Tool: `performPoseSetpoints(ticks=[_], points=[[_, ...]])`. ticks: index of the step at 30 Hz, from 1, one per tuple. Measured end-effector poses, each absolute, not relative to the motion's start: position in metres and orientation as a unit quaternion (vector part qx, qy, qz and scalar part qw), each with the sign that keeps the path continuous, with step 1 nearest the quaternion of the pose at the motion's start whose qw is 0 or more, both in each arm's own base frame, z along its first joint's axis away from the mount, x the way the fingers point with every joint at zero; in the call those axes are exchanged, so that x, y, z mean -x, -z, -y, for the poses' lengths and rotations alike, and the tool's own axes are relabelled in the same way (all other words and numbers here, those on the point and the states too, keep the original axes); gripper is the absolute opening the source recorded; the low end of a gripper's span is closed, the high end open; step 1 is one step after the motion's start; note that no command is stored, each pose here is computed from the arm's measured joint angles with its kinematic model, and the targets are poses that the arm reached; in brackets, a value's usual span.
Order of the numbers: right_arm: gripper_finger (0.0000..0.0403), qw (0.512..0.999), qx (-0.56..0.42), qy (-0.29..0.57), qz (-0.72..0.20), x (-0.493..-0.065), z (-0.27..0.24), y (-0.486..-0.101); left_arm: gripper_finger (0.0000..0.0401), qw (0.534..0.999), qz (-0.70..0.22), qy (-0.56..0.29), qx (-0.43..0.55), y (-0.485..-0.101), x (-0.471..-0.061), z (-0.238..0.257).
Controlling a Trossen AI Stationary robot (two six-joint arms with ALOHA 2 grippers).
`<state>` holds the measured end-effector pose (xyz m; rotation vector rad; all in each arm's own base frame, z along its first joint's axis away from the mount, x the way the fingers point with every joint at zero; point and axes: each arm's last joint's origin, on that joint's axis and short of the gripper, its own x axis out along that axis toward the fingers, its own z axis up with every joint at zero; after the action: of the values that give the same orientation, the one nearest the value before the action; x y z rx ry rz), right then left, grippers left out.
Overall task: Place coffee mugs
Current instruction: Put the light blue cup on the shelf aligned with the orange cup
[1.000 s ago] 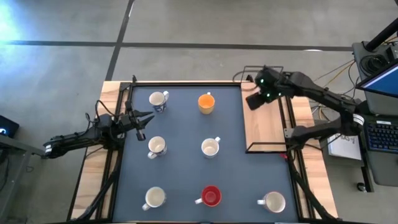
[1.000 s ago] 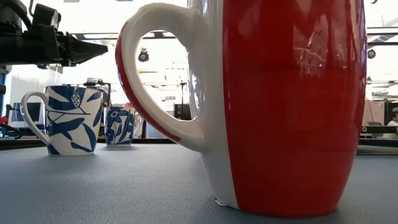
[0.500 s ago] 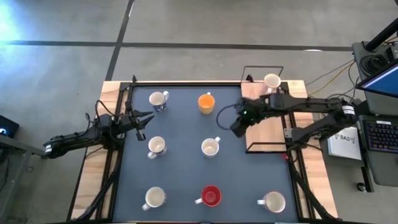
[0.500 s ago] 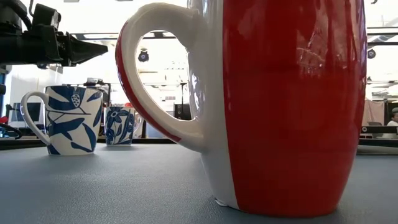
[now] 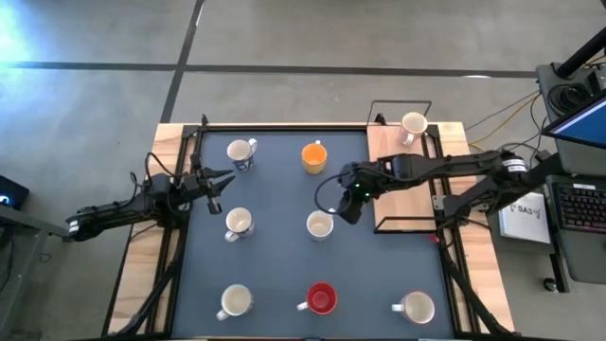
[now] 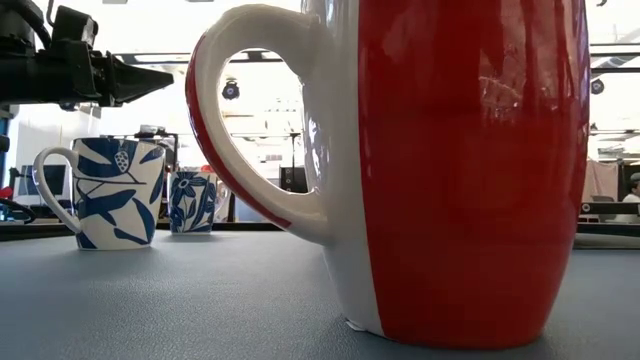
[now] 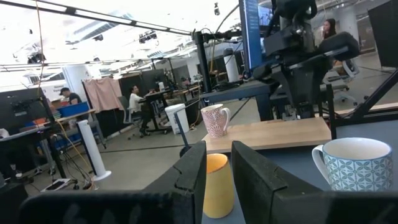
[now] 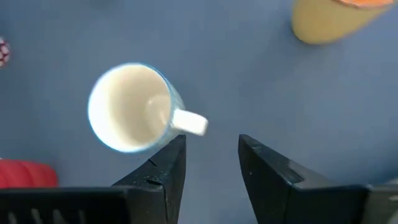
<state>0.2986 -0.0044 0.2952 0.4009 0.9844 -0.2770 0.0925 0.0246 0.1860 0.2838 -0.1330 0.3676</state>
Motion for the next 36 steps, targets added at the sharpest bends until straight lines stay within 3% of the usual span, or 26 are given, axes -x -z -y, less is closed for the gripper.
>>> performPoseSetpoints(ticks=[17,30,36], points=[[0.0125,0.869,-0.153,0.088,-0.462,-0.351,-0.008,-0.247,0.0059,0.971,0.066,-0.182,-0.140,-0.186,-0.093,-0.025],[0.0124,0.852,-0.135,0.083,-0.500,-0.362,-0.008,-0.219,0.0059,0.971,0.066,-0.182,-0.141,-0.186,-0.093,-0.025],[0.0086,0.848,-0.132,0.084,-0.506,-0.364,-0.008,-0.213,0.0059,0.971,0.066,-0.182,-0.140,-0.186,-0.093,-0.025]])
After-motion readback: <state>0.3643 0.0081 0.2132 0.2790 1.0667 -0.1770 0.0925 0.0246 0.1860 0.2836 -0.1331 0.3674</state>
